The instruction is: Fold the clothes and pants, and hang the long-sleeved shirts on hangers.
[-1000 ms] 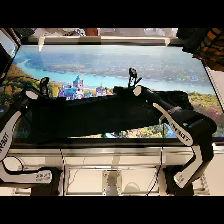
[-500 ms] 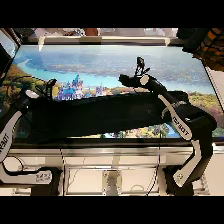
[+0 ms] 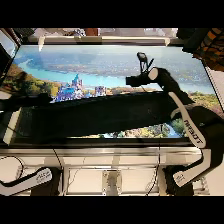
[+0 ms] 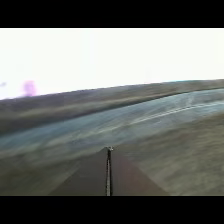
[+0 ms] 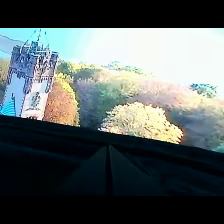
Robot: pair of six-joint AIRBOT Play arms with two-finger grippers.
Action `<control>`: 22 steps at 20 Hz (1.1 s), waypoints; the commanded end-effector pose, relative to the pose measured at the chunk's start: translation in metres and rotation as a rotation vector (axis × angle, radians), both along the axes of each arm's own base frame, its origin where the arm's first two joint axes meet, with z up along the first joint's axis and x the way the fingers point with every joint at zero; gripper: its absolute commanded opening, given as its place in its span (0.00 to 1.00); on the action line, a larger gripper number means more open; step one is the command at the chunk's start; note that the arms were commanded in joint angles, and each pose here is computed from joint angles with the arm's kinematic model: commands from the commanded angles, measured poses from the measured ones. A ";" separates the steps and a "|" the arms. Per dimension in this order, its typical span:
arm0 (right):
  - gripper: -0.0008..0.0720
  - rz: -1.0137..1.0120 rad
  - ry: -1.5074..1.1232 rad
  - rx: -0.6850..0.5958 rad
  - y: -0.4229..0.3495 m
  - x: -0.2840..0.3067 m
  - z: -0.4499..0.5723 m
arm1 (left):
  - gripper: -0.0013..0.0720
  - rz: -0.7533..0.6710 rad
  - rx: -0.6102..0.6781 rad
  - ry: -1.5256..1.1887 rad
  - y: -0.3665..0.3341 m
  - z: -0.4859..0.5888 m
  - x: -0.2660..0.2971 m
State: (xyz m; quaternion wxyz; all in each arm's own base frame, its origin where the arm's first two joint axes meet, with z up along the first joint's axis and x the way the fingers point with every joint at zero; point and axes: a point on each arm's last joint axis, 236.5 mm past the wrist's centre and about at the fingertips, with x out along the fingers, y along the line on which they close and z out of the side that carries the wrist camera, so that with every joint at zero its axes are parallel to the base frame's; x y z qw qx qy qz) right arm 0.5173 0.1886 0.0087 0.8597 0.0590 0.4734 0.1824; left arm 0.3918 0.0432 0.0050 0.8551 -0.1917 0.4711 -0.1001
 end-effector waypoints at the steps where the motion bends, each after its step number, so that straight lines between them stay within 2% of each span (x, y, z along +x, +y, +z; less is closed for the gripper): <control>1: 0.05 0.022 0.022 -0.070 -0.033 -0.027 0.038 | 0.06 0.055 -0.042 0.162 0.044 -0.005 -0.062; 2: 0.06 0.024 0.031 -0.090 -0.043 -0.036 0.049 | 0.07 0.095 -0.053 0.184 0.061 -0.010 -0.072; 3: 0.13 0.027 0.046 -0.110 -0.053 -0.046 0.057 | 0.13 0.149 -0.092 0.157 0.073 -0.008 -0.070; 4: 0.23 0.033 0.071 -0.129 -0.062 -0.058 0.063 | 0.42 0.195 -0.147 0.117 0.085 -0.005 -0.067; 5: 0.24 0.043 0.099 -0.141 -0.070 -0.070 0.068 | 0.59 0.252 -0.204 0.099 0.096 -0.005 -0.066; 7: 0.24 0.046 0.159 -0.158 -0.084 -0.092 0.075 | 0.61 0.303 -0.243 0.113 0.116 -0.020 -0.074; 10: 0.24 0.051 0.247 -0.174 -0.098 -0.118 0.077 | 0.80 0.289 -0.252 0.220 0.126 -0.062 -0.093; 14: 0.24 0.062 0.308 -0.188 -0.102 -0.132 0.074 | 0.81 0.258 -0.315 0.308 0.125 -0.092 -0.098; 18: 0.24 0.062 0.309 -0.187 -0.102 -0.133 0.074 | 0.81 0.245 -0.239 0.333 0.144 -0.098 -0.101; 22: 0.24 0.061 0.310 -0.186 -0.102 -0.133 0.074 | 0.81 0.240 -0.222 0.317 0.148 -0.097 -0.096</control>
